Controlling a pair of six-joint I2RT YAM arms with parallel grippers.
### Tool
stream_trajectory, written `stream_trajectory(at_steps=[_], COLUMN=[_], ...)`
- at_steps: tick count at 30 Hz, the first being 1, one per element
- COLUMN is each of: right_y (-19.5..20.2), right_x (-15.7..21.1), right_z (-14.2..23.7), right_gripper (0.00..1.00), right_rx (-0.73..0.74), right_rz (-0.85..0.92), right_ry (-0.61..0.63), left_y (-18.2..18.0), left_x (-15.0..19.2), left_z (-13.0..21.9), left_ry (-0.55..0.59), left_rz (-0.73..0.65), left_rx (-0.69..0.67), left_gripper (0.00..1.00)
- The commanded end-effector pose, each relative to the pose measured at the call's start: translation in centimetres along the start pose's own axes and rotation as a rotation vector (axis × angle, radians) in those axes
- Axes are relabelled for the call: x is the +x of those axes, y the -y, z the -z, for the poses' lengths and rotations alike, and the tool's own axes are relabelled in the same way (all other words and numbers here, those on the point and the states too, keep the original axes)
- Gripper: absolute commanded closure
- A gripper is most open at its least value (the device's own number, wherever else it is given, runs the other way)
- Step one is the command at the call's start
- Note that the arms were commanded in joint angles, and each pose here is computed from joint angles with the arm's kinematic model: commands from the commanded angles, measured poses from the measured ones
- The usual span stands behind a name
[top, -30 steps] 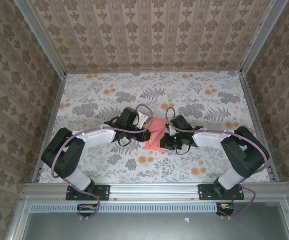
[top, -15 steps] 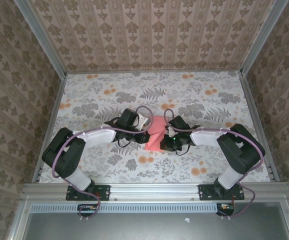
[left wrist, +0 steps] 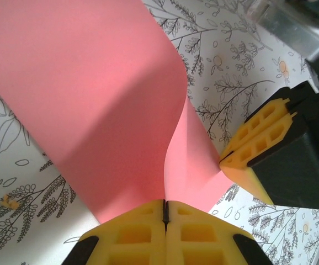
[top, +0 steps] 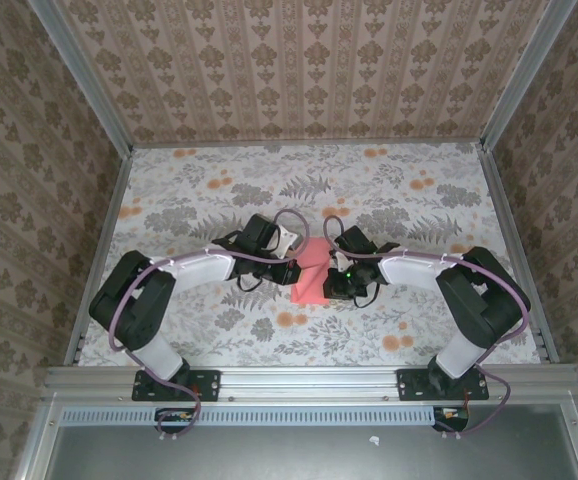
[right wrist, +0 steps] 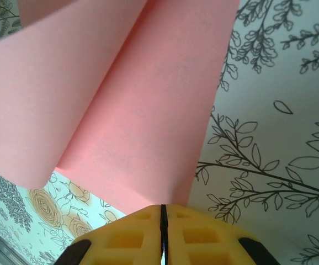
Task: Fold a paper plane with a square sheet of paper (fold left side to right side)
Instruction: Fold the triangle a second time at the center of the table.
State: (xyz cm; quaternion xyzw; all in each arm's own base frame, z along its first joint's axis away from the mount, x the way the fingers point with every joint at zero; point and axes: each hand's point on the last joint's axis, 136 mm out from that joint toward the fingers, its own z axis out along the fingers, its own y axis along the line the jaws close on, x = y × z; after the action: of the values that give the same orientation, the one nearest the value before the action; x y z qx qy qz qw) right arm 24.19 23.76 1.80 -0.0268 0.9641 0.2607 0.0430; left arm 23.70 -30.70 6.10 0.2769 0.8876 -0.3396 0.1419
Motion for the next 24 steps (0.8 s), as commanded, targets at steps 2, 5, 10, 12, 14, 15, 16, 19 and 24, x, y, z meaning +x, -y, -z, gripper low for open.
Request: stream_trajectory(at_steps=[2,5,10,12,14,15,16,19,24], right_y=[0.7,1.0,1.4,1.5,1.1,0.5,0.0,-1.5,-2.3], right_x=[-0.1,0.1,0.5,0.6,0.3,0.0,-0.3,-0.9,-0.3], right_z=[0.0,-0.2,-0.7,-0.7,-0.4,-0.2,0.2,1.2,0.4], right_gripper=[0.89,0.9,0.9,0.9,0.9,0.9,0.9,0.9,0.9], right_rx=[0.043,0.053,0.064,0.068,0.047,0.022,-0.003,-0.059,-0.107], right_rz=[0.01,0.008,-0.003,-0.005,-0.002,-0.001,-0.001,0.008,-0.003], right_ry=[-0.02,-0.029,-0.05,-0.052,-0.029,-0.007,0.013,0.047,0.028], left_y=[-0.1,-0.2,-0.2,-0.2,-0.2,-0.1,-0.2,0.0,0.0], left_x=[-0.6,-0.9,-1.1,-1.0,-1.0,-1.1,-1.0,-1.1,-1.2], left_z=[0.0,-0.1,0.0,0.0,0.0,0.0,0.0,0.0,0.0], left_ry=[-0.006,-0.001,0.0,-0.001,-0.003,-0.001,-0.002,-0.001,0.002], left_rz=[-0.022,-0.025,-0.027,-0.027,-0.027,-0.028,-0.027,-0.027,-0.028], left_rx=[0.0,0.0,0.0,0.002,0.006,0.007,0.006,0.013,0.017], left_gripper=[0.98,0.98,0.98,0.98,0.98,0.98,0.98,0.98,0.98])
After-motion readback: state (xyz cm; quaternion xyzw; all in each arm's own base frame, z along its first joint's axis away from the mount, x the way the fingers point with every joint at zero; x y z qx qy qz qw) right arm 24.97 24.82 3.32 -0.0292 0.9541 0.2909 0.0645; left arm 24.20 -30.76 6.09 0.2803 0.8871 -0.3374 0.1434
